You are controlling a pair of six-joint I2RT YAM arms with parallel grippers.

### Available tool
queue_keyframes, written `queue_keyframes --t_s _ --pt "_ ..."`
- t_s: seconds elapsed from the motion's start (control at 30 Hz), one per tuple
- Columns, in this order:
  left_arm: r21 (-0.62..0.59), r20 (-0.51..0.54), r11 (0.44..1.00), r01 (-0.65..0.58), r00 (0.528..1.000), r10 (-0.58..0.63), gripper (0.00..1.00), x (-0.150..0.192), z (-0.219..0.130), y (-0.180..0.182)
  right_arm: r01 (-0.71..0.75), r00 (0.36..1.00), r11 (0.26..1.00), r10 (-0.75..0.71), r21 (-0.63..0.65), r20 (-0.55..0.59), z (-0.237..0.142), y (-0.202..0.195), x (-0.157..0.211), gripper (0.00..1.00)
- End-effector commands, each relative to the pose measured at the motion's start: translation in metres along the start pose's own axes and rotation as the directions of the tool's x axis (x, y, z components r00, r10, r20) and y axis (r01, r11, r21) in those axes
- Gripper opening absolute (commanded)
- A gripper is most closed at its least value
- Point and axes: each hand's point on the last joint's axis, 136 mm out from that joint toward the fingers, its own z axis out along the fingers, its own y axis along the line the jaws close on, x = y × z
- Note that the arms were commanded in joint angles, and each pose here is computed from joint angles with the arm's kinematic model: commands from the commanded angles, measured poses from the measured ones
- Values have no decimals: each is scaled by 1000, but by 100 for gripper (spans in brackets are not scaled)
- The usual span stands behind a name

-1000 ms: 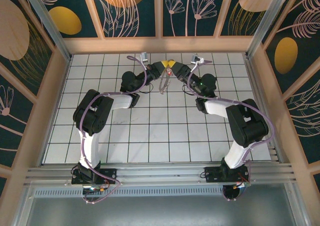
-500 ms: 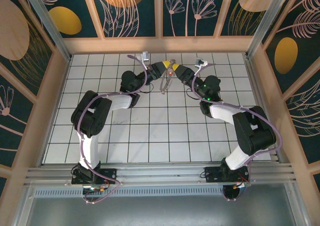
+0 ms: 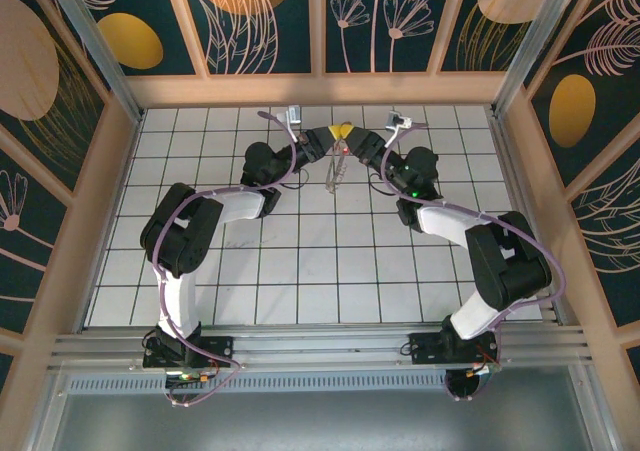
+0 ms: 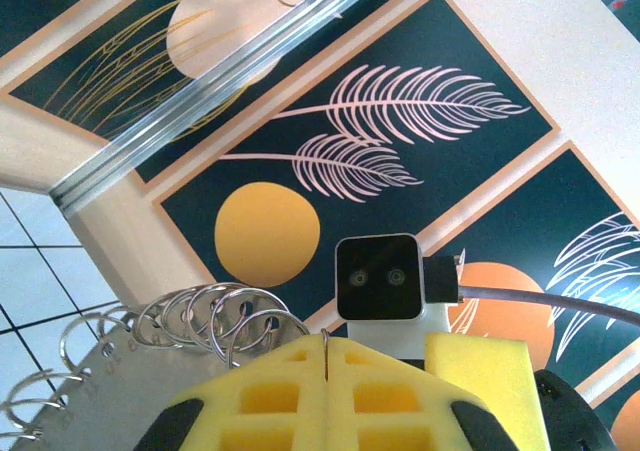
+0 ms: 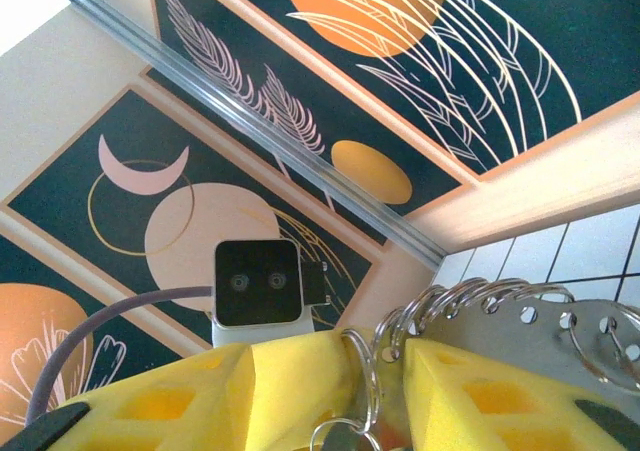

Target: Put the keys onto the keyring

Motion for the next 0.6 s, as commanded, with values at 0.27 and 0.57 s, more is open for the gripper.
queue_keyframes --t_s 0.27,0.57 --pt "50 25 996 -72 997 71 0 -9 1 -25 27 1000 999 -28 -46 -5 6 12 3 24" --pt "49 37 996 -72 997 70 0 -11 2 -24 16 1000 999 -16 -37 -3 0 9 6 26"
